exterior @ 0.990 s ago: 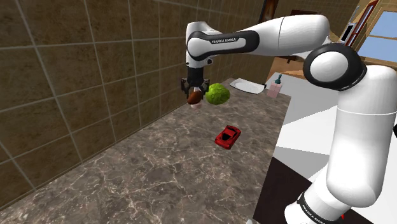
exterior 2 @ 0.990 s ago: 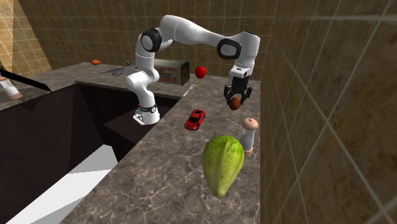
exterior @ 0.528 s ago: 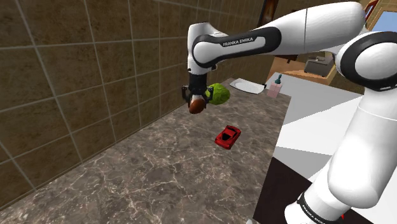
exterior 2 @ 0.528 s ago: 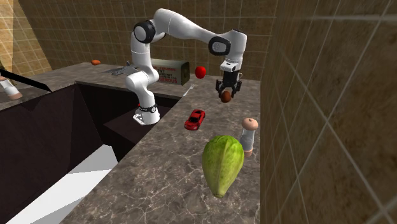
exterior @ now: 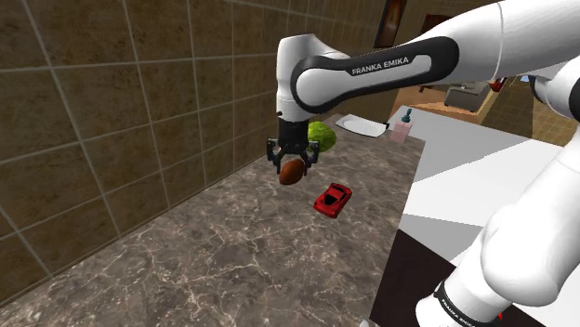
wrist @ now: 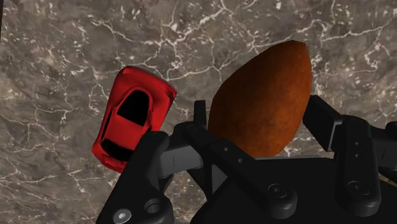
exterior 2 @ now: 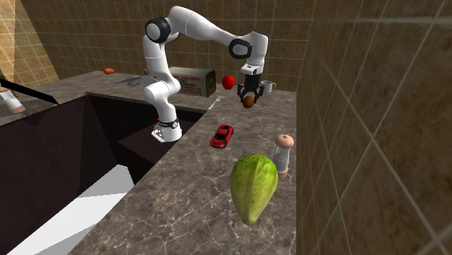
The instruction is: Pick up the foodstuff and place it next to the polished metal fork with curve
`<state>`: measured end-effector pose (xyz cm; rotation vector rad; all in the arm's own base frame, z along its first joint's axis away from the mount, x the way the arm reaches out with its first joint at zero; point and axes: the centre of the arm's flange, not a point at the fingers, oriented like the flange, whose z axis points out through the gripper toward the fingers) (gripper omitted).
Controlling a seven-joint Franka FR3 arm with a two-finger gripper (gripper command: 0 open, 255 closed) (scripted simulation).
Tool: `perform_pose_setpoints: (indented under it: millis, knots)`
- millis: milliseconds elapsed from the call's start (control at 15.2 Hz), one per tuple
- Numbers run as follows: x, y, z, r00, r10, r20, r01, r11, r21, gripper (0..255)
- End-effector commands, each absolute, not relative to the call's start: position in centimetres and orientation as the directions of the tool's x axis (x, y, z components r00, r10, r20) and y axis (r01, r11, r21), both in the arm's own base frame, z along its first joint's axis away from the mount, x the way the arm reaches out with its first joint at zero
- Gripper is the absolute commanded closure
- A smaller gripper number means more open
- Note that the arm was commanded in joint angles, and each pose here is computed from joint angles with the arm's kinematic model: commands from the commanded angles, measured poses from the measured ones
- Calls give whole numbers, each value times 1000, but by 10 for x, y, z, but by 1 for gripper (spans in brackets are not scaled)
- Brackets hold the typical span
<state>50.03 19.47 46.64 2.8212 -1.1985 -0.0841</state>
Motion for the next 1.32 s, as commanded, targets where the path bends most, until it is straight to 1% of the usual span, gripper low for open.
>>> perform_pose_setpoints:
  millis: [0,1188,1254]
  knots:
    - [475,210,464,692,-721,-21,-717,-691,91,255]
    - [278,345,465,692,-721,-21,-717,-691,91,255]
    - [278,345,460,692,-721,-21,-717,-691,91,255]
